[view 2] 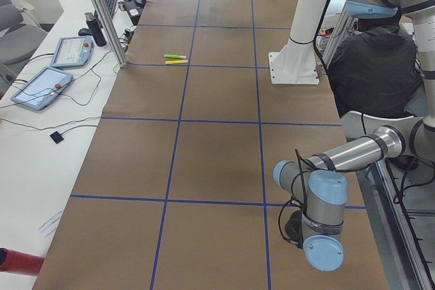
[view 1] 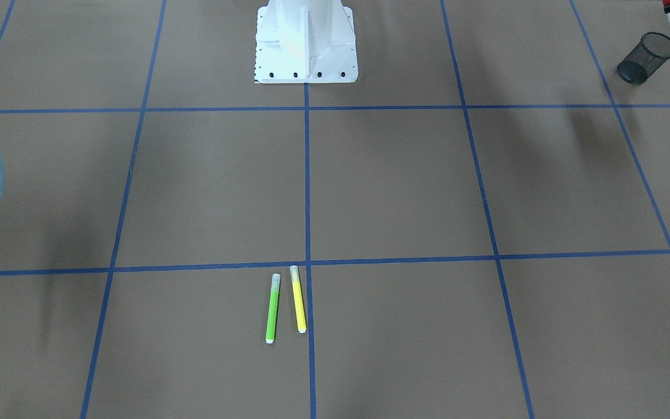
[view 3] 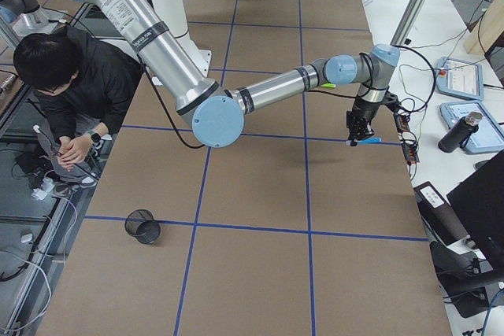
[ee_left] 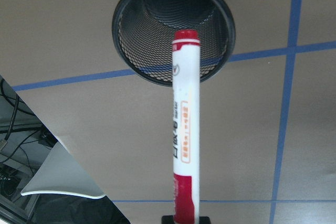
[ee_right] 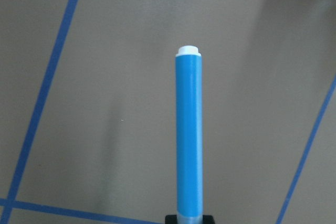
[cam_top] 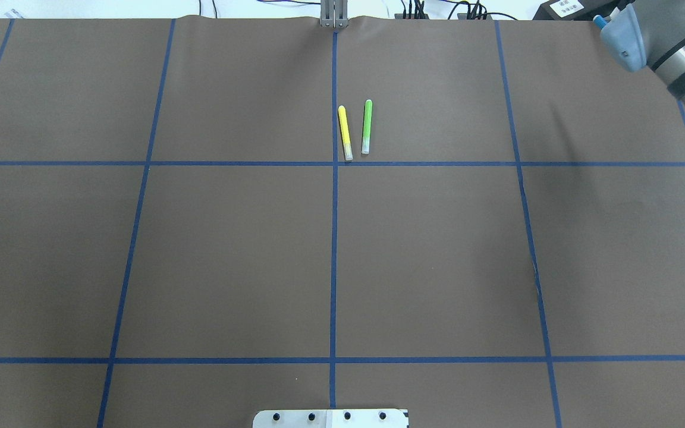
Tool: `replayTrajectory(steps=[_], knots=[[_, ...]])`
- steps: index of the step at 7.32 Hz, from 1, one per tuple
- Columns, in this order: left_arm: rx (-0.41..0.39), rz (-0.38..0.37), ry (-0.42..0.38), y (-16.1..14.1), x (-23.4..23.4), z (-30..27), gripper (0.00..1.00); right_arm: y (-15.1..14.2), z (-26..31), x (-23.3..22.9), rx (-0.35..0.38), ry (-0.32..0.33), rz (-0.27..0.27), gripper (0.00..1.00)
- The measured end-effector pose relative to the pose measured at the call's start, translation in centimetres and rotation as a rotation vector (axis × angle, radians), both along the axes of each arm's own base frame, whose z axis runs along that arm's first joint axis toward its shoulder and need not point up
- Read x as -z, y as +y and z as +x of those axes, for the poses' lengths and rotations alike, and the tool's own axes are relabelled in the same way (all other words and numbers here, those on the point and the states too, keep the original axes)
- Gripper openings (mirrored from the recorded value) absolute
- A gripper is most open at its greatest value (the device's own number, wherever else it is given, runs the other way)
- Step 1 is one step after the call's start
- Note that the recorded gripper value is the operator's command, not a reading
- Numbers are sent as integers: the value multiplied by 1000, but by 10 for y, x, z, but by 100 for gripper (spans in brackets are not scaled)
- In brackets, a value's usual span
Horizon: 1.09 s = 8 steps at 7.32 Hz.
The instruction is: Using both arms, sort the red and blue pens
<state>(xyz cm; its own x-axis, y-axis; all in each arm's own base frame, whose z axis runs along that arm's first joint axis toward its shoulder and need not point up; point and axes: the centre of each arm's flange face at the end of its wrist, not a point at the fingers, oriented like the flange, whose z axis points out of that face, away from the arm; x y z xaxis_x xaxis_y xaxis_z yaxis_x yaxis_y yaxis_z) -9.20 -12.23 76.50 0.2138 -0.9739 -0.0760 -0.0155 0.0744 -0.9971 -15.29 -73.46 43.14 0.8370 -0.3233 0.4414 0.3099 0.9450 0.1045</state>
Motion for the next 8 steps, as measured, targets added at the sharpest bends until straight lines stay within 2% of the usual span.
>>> replayTrajectory(steps=[2, 4, 8], knots=[[8, -12, 27, 12, -16, 4, 0, -2, 30, -10, 35, 51, 17, 0], [27, -9, 34, 12, -21, 5, 0, -2, 49, -18, 43, 66, 20, 0], [33, 47, 17, -20, -11, -6, 0, 0, 60, -28, 54, 71, 18, 0]])
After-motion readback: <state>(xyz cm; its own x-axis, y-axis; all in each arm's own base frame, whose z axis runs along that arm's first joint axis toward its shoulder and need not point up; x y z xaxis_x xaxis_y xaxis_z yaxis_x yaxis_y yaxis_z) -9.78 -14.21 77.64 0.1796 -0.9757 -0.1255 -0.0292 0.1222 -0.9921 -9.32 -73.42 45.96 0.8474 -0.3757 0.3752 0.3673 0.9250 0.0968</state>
